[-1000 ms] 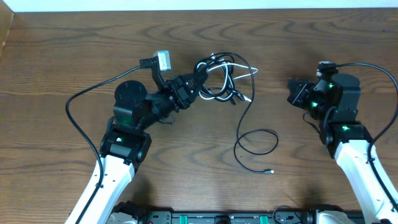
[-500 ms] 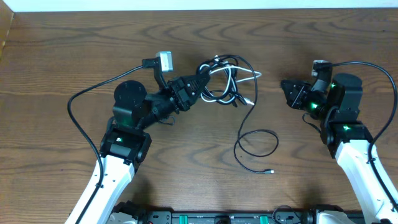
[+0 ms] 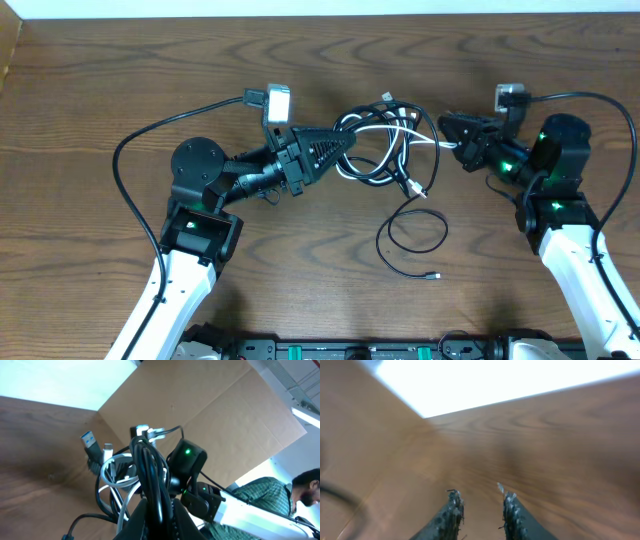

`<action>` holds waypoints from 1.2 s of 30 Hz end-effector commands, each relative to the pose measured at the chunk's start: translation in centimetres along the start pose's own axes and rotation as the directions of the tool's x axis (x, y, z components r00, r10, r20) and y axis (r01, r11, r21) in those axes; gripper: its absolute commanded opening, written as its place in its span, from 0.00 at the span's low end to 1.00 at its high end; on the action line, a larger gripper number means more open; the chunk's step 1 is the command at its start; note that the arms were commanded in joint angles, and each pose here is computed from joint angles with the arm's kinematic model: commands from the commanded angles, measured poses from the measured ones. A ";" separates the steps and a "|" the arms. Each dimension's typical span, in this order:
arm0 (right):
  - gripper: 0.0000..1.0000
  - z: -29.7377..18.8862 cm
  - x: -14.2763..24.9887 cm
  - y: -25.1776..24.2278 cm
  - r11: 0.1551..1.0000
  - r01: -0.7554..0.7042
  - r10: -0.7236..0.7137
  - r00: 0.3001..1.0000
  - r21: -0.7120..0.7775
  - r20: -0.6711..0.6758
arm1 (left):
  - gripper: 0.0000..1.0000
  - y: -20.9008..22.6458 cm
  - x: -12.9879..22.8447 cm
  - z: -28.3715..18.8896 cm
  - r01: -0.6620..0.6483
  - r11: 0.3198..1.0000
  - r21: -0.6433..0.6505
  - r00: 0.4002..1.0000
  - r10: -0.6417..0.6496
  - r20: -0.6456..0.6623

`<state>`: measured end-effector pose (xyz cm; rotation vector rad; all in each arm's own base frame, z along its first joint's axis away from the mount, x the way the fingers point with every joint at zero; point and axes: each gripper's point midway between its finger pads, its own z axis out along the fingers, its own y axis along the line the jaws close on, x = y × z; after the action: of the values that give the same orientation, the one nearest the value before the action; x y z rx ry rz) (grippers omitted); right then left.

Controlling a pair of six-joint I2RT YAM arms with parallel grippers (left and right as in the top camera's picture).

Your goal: Untangle cables

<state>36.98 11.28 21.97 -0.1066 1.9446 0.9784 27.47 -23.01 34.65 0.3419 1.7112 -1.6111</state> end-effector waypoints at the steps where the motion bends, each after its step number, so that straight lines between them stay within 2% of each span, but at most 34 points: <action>1: 0.27 -0.5 0.6 4.0 0.970 0.083 -0.094 0.995 -0.230 -0.039 | 0.07 -1.8 -0.3 -0.2 -0.029 0.998 0.047 0.999 0.029 -0.013; 4: 0.28 -0.5 1.0 5.5 0.950 0.101 -0.121 0.991 -0.297 -0.050 | 0.08 -1.9 -0.2 -0.2 -0.028 0.998 0.049 0.999 0.029 -0.016; 14: 0.27 -0.3 2.4 7.7 0.911 0.143 -0.185 0.980 -0.386 -0.076 | 0.08 -1.8 -0.4 -0.2 -0.030 0.999 0.042 1.000 0.030 -0.005; 26: 0.28 -0.3 3.1 7.6 0.909 0.145 -0.196 0.976 -0.390 -0.095 | 0.07 -0.7 -1.7 -1.1 -0.036 0.999 0.004 0.999 0.036 0.035; 36: 0.29 -0.3 2.9 7.8 0.902 0.160 -0.210 0.974 -0.401 -0.084 | 0.08 -1.8 -0.3 -0.2 -0.031 0.999 0.044 0.999 0.032 -0.011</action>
<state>32.03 16.80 24.33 -0.5439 1.8034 1.2391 27.69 -22.44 34.62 0.3385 1.7133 -1.6080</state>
